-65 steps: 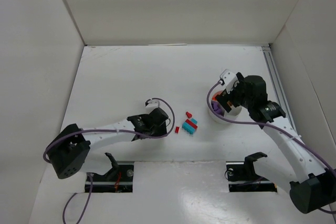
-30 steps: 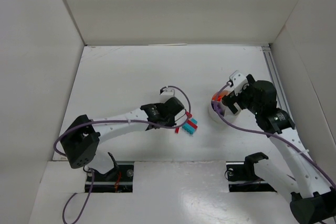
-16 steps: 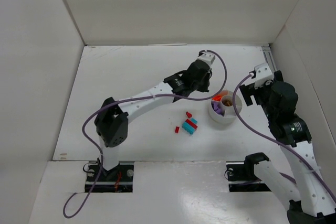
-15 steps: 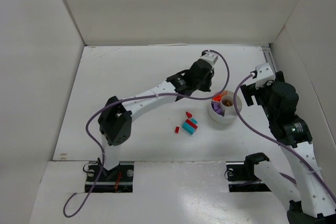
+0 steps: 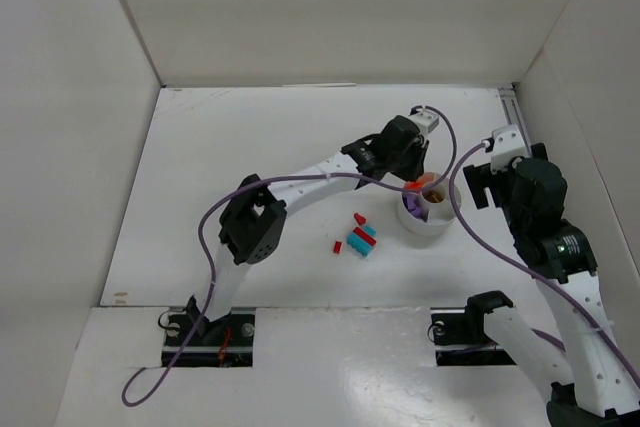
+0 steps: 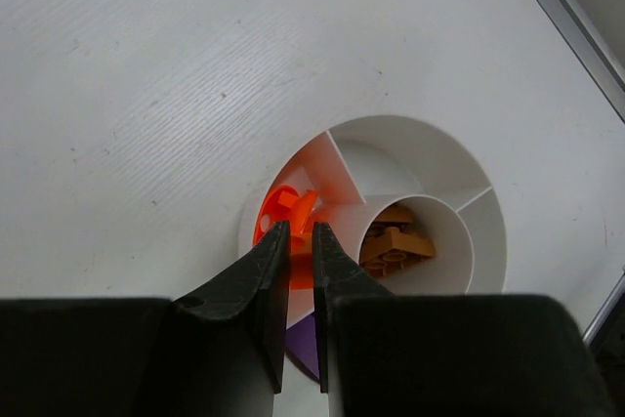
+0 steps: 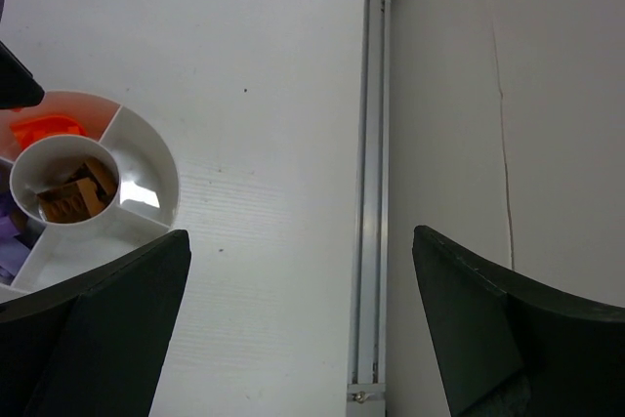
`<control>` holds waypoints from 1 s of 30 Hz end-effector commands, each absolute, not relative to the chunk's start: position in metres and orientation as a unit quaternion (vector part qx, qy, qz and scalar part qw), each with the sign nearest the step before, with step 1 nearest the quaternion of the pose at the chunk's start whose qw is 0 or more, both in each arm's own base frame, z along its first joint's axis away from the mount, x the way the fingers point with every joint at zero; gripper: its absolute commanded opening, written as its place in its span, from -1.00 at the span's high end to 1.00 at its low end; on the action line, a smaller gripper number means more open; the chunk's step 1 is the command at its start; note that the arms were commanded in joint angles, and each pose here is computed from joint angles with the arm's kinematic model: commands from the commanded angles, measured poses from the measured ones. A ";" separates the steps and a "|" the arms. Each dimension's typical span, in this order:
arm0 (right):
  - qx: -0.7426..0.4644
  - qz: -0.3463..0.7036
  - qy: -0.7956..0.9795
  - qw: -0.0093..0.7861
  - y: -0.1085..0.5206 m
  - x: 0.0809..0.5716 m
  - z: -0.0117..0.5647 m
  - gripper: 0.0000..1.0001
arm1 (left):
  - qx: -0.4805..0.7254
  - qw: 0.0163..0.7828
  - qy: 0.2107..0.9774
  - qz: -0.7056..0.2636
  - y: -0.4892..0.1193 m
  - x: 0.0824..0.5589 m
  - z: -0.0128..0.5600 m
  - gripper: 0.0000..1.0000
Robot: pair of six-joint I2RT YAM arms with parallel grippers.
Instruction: Sort the legos into containers by color
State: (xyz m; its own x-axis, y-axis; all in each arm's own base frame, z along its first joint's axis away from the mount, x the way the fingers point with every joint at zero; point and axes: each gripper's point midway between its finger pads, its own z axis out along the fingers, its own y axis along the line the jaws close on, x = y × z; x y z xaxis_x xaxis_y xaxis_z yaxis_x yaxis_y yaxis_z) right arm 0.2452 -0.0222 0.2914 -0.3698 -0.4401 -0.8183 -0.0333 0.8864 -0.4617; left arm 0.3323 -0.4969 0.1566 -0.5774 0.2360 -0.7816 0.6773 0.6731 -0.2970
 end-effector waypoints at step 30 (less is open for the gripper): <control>-0.249 -0.129 0.768 0.575 0.011 0.242 0.315 -0.99 | 0.182 0.443 0.810 -0.337 -0.404 0.345 0.252 0.05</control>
